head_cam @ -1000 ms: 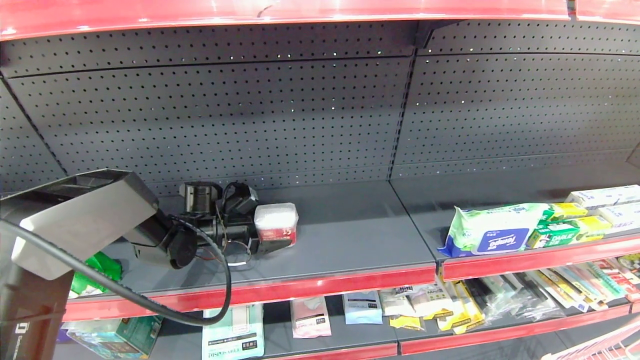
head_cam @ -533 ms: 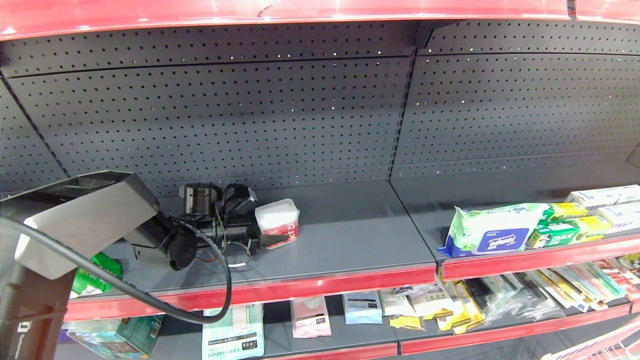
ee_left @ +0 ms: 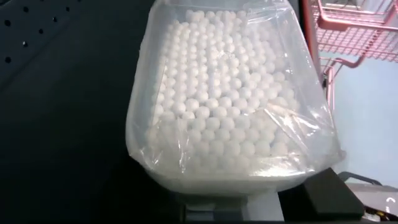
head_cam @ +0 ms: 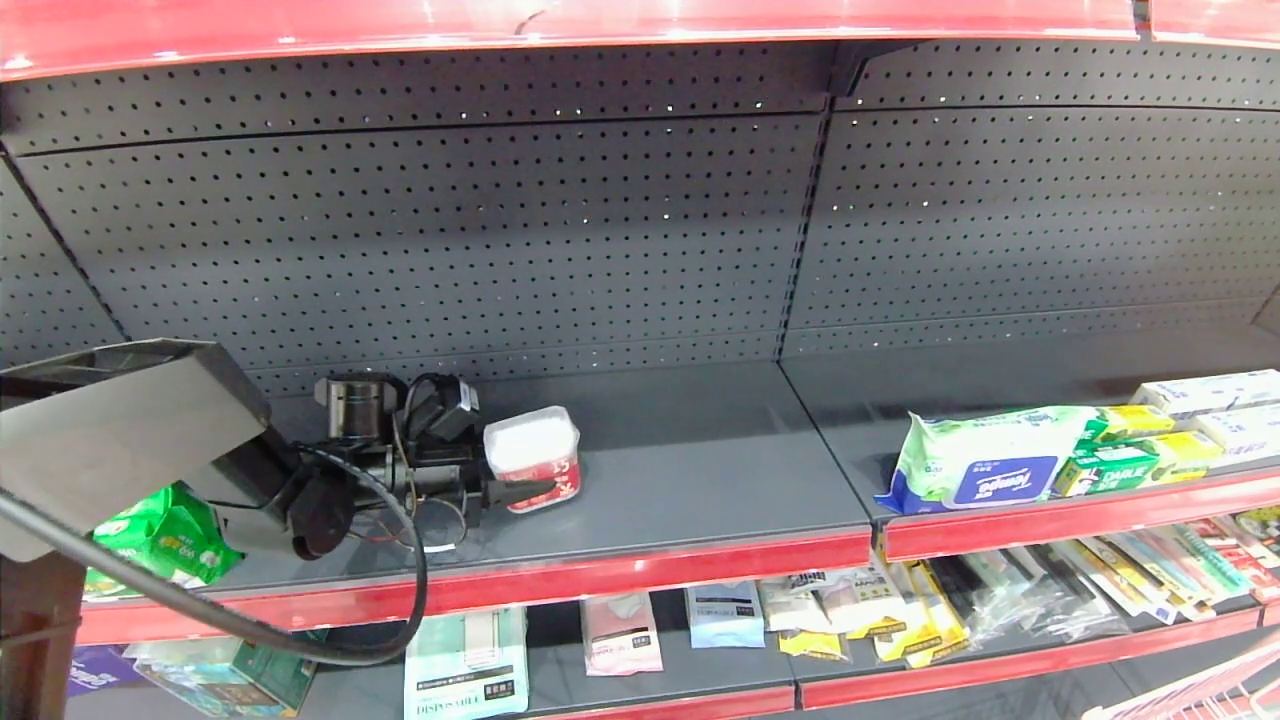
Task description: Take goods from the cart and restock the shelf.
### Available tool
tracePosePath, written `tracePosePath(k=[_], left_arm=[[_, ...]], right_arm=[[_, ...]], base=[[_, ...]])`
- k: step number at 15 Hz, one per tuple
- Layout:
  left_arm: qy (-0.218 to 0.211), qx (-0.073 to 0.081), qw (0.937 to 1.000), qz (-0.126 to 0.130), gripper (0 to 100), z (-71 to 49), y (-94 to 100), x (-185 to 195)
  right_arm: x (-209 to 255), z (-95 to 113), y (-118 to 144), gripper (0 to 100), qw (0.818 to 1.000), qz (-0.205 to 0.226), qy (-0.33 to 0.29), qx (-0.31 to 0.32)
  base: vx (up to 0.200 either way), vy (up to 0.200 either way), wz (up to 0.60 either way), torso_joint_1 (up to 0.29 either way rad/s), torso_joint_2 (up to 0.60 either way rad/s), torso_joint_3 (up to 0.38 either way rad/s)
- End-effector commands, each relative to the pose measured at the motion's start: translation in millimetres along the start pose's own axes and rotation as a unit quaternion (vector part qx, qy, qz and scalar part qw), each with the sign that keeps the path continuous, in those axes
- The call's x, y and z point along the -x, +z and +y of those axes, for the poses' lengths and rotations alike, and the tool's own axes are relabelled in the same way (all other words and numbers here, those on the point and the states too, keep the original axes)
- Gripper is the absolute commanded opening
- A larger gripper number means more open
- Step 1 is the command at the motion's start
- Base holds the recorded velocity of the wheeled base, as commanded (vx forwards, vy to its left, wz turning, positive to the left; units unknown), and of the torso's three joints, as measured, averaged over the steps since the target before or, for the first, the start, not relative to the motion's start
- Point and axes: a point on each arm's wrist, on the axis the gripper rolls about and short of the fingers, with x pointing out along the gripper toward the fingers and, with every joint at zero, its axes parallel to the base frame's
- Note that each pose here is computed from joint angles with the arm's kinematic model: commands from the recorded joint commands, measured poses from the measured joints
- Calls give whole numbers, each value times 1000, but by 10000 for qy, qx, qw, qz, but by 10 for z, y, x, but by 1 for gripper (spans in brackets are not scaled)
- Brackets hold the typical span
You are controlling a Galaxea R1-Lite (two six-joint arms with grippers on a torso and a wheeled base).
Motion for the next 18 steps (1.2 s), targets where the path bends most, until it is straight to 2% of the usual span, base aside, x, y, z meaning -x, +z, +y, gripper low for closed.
tracePosePath(k=[1,2,4,7,13,18], left_arm=[[-16,-62,10000,-60,0,-85,112,143],[-21,-54,10000,0,0,-153,64,214],[-83,-178,9998,20,0,-189,11,240],[-141,-132,9997,132,0,-296,-88,277],[-127,-79,9996,235,0,-286,-261,290],[-132,-119,9996,240,0,-302,-257,298]], right_arm=[[-4,1,-5,0,10000,20,3,3],[-2,0,-1,0,10000,12,1,3],[-5,2,-9,0,10000,27,4,3],[-4,1,-5,0,10000,20,3,3],[-8,4,-17,0,10000,42,8,12],[-9,5,-21,0,10000,50,9,12]], base=[[0,0,0,0,0,0],[0,0,0,0,0,0],[0,0,0,0,0,0],[0,0,0,0,0,0],[0,0,0,0,0,0],[0,0,0,0,0,0]])
